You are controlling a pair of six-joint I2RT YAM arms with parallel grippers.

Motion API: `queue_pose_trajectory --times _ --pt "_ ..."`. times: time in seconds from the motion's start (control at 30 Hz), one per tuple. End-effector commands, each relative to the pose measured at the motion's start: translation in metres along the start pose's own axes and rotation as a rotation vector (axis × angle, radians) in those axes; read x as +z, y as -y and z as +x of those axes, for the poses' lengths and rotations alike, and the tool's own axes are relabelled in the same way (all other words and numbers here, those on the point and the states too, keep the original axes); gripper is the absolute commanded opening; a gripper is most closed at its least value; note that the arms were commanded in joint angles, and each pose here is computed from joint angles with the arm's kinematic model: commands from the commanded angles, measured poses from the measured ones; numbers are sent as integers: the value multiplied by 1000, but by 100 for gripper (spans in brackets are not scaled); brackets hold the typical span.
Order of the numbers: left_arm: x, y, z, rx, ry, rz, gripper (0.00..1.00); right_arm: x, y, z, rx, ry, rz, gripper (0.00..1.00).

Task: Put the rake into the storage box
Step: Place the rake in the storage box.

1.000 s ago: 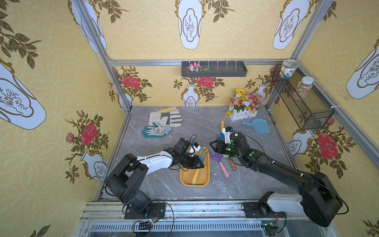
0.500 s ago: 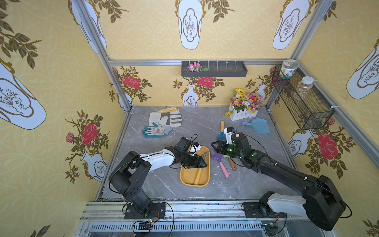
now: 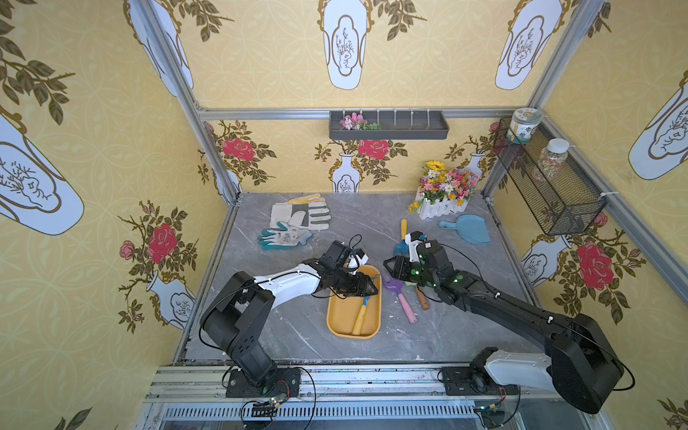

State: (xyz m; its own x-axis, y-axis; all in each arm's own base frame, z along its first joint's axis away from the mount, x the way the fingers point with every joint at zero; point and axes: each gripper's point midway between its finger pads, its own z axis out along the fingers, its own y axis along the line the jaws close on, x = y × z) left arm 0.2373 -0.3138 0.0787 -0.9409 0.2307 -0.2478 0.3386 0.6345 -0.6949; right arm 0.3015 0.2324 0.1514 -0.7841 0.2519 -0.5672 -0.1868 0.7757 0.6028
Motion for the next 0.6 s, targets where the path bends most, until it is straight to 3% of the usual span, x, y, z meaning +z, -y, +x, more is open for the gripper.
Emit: queue_pose_trajectory --times 0.0,0.1,0.4,0.5,0.57 --pt "3 -13 -6 -4 20 -65 51 -2 0 -2 0 16 1 52" --pt "5 -17 -11 -17 31 -89 41 -2 0 0 9 19 -7 52" --pt "5 -21 -18 -27 55 -117 37 0 -3 6 14 11 -19 52" --pt "3 -15 -21 -18 62 -99 37 1 -2 7 14 4 -17 52" --pt "0 -11 -23 -11 67 -93 43 2 -1 9 15 -1 -16 52"
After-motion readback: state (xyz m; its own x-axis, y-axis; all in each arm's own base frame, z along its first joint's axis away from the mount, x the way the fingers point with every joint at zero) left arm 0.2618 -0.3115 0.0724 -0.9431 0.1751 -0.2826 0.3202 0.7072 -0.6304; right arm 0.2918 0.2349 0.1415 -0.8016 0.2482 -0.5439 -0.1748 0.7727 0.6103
